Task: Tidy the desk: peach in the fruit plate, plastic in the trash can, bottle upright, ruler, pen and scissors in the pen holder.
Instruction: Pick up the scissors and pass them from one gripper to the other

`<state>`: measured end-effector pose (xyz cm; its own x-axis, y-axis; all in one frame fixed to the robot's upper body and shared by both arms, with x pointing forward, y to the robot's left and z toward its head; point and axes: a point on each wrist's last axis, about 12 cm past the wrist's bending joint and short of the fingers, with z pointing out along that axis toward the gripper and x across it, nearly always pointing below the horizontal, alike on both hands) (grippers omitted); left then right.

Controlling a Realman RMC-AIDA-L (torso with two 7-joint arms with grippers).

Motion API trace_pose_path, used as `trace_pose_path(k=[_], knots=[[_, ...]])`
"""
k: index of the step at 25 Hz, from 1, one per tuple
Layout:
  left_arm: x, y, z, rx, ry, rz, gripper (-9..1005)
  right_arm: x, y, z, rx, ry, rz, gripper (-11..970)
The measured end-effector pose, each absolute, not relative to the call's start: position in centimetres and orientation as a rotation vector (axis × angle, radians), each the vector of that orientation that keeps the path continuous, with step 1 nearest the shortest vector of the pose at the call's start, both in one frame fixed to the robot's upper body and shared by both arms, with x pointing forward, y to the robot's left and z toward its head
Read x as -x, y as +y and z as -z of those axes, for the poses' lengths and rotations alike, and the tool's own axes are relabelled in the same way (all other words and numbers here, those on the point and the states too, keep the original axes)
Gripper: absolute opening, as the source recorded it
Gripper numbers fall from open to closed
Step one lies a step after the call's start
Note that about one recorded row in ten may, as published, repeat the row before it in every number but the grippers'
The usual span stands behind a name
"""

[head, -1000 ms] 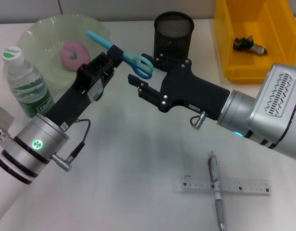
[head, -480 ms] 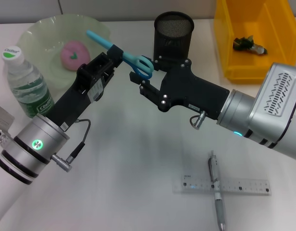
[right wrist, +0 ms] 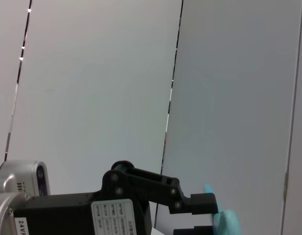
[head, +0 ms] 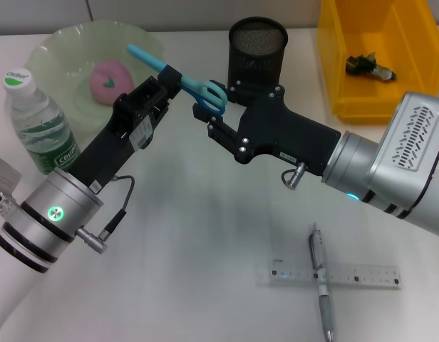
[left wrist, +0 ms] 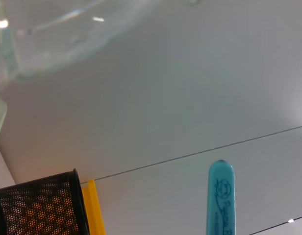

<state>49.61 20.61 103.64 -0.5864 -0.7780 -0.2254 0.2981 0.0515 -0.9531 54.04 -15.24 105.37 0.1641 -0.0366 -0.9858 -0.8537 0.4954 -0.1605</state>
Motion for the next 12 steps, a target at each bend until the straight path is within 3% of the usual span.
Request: trace_pose_path(k=[12], knots=[[-49.61,20.60,-103.66,0.503,1.509,1.661,237,-53.93,-15.15,-105.33,0.883,1.288,-0.715,282]])
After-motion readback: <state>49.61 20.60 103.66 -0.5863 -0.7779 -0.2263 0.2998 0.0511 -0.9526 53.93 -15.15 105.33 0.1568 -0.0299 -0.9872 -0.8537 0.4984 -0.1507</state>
